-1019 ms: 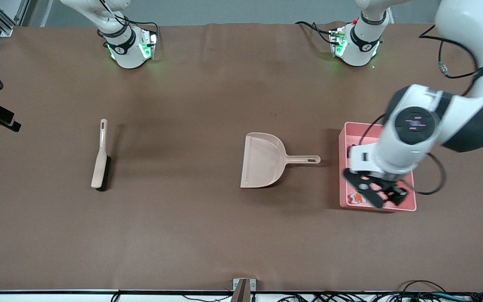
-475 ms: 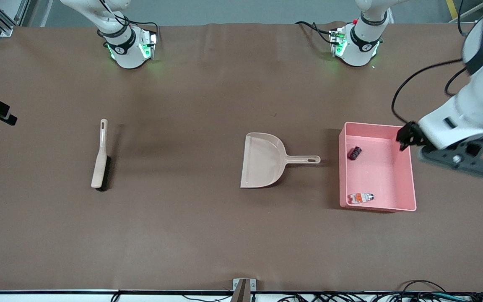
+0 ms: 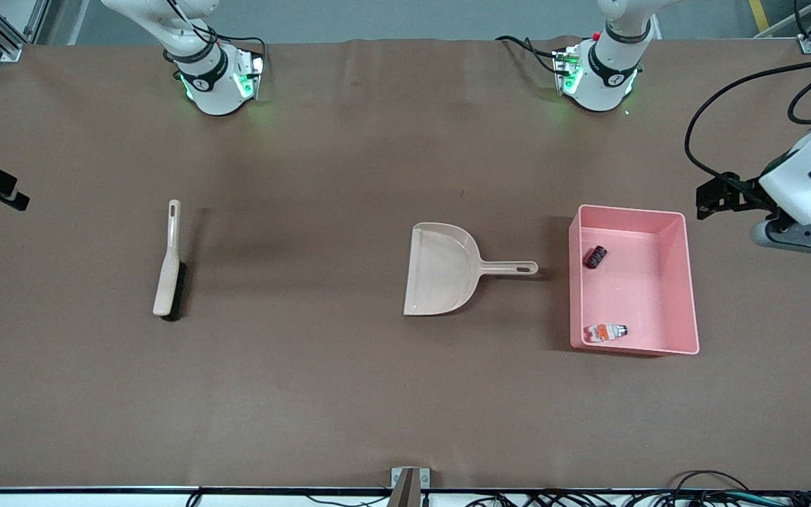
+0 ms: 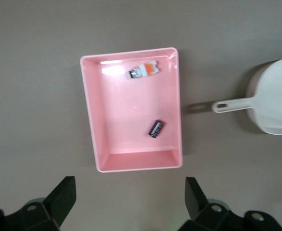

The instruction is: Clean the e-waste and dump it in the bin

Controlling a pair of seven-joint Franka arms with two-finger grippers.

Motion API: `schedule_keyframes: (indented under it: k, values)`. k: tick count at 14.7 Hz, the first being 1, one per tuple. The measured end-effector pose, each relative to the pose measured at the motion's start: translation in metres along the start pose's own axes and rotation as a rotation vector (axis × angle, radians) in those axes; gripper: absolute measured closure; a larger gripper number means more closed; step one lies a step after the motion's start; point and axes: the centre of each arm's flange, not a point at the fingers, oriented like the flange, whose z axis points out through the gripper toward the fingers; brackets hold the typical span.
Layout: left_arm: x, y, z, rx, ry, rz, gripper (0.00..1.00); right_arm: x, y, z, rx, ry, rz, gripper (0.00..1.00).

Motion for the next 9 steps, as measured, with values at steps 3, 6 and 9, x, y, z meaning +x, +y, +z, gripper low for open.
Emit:
schedule_keyframes:
  k: [3, 6, 9]
  values:
    - [-0.004, -0.014, 0.005, 0.01, -0.025, -0.059, 0.0, 0.0, -0.001, 0.0, 0.0, 0.001, -0.003, 0.0]
    - [0.0, -0.055, 0.024, -0.023, -0.059, -0.141, 0.0, 0.0, -0.001, 0.0, -0.001, 0.001, -0.003, 0.0]
    - [-0.002, -0.1, 0.033, -0.058, -0.057, -0.197, 0.0, 0.0, -0.001, -0.001, -0.006, 0.001, -0.003, 0.0]
